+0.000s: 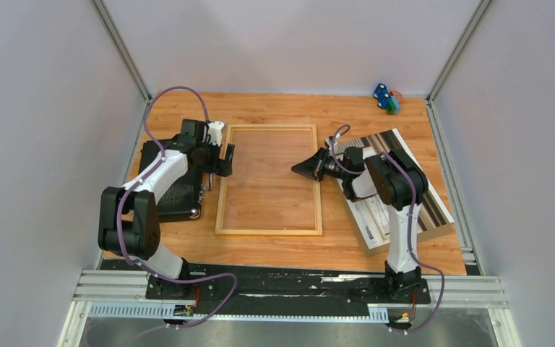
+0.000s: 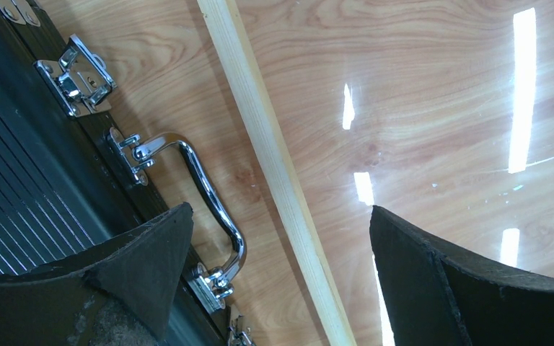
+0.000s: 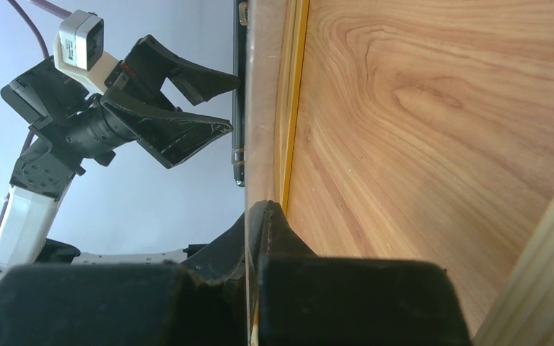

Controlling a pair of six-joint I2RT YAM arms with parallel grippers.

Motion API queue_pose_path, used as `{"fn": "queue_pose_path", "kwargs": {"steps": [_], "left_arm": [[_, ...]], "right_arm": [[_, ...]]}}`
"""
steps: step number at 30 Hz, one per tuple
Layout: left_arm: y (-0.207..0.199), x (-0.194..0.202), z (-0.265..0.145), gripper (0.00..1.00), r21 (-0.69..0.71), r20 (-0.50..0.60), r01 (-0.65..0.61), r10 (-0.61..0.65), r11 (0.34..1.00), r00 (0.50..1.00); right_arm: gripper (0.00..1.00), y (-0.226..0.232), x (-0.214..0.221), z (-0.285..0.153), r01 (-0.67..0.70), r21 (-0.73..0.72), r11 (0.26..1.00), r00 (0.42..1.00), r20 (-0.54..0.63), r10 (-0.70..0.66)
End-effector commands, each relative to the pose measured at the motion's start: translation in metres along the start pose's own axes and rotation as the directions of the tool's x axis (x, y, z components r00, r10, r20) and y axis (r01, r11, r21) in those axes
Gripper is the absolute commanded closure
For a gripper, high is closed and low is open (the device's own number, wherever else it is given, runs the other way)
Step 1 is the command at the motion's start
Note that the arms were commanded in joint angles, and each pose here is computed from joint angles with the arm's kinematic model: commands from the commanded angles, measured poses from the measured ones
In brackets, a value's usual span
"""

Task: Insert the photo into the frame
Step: Place the photo frame item in the photo frame.

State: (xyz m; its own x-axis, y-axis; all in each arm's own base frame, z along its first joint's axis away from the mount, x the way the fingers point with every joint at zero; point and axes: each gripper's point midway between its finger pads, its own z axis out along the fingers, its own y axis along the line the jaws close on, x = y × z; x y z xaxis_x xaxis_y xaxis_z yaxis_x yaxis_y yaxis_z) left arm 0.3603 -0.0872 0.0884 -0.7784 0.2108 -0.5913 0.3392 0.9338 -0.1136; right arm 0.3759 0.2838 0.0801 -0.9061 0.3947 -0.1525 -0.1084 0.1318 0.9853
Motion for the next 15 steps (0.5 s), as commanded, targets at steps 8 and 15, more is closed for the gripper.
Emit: {"fn": "queue_pose_path", "kwargs": {"steps": [8,15], "left_arm": [[0.0001,-0.0079,-0.0005,0.00,0.004,0.033,0.008,-0.008,1.000,0.999],[-0.0003,-0.0082,-0.0011,0.00,0.005,0.034,0.008,-0.008,1.000,0.999]], "right_arm": [[1.00,0.0129,-0.0092,0.0022,0.056,-0.045,0.997,0.997,0.049,-0.053],[1.00,0.0086,-0.0068,0.0036,0.059,-0.030,0.998,0.998,0.041,-0.057]]}}
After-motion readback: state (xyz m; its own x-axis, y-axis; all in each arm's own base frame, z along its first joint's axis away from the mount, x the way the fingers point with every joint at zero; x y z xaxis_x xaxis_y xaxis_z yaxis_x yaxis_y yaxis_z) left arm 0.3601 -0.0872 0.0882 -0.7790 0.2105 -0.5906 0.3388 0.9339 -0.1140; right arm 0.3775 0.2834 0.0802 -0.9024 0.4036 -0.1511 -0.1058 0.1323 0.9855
